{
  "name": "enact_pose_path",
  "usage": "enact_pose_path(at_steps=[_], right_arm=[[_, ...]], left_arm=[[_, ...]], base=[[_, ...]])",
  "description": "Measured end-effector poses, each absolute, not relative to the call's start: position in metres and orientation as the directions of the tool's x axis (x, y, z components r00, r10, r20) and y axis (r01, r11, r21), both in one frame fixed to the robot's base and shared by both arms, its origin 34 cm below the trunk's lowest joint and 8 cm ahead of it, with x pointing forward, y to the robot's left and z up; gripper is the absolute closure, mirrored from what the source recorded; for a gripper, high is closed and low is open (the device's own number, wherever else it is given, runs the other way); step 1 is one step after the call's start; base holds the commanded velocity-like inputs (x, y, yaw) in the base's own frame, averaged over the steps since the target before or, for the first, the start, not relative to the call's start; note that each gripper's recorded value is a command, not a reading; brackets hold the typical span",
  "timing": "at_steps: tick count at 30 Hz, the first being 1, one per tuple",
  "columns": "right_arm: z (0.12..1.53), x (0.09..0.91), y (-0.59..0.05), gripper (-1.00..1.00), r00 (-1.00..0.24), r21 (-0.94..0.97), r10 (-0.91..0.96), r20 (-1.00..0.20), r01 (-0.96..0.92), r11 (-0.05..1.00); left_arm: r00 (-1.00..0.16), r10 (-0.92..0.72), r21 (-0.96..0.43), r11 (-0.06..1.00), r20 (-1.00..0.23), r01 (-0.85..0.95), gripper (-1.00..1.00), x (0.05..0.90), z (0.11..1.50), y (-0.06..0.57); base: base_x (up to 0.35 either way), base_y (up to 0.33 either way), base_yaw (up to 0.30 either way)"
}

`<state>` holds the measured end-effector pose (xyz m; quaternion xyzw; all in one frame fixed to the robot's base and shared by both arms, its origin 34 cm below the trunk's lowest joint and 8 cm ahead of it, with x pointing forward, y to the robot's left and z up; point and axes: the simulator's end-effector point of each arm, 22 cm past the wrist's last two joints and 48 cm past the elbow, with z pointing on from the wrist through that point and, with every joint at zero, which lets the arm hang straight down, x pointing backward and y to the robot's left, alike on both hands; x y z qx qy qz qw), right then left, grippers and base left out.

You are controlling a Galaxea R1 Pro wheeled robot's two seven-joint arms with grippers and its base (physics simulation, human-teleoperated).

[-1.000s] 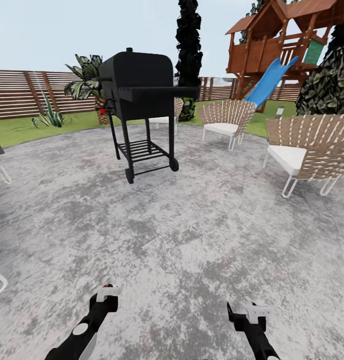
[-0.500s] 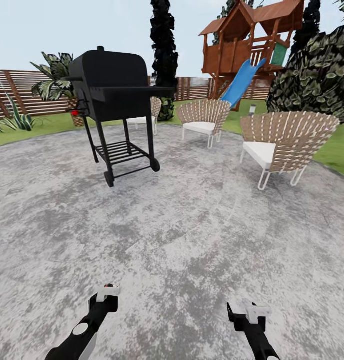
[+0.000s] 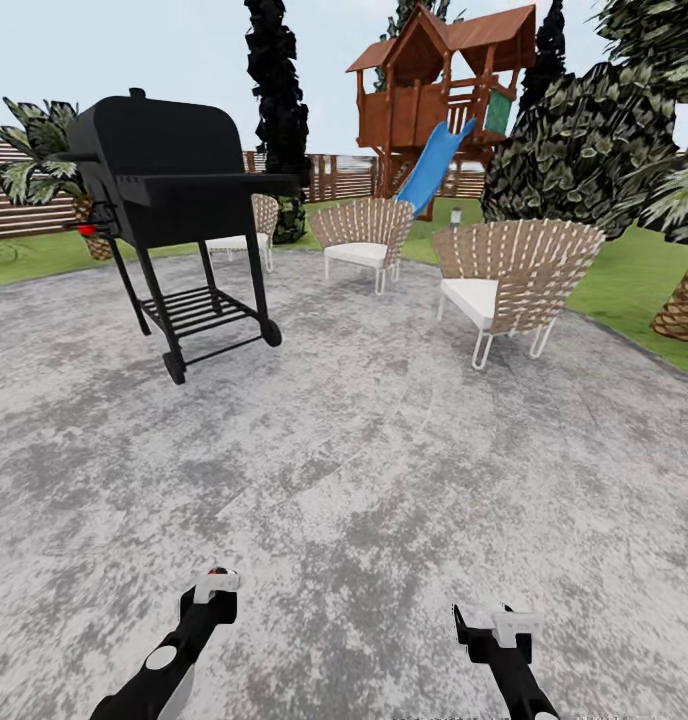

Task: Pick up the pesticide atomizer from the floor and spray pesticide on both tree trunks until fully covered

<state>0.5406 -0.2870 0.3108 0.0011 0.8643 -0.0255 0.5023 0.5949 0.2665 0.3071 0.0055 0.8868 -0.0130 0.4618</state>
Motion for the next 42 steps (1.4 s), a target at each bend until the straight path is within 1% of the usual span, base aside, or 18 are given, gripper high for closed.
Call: enact_pose_path(at_steps=[14,23,42], right_arm=[[0.313,0.542,-0.289,-1.00,-0.490,-0.044,-0.022,-0.871,0.032,0.999],[0.315,0.541,-0.320,-1.00,-0.485,-0.038,0.028,-0.874,0.126,0.991],[0.314,0.540,-0.321,-1.00,-0.489,-0.038,0.031,-0.872,0.130,0.991]], left_arm=[[-0.566,-0.002,-0.016,1.000,-0.824,0.021,1.00,0.595,0.309,0.268],[-0.569,-0.002,-0.016,1.000,-0.823,0.020,1.00,0.594,0.307,0.268],[-0.568,-0.002,-0.017,1.000,-0.823,0.021,1.00,0.594,0.307,0.267]], base=[[0.000,0.000,-0.272],[0.000,0.000,-0.299],[0.000,0.000,-0.300]])
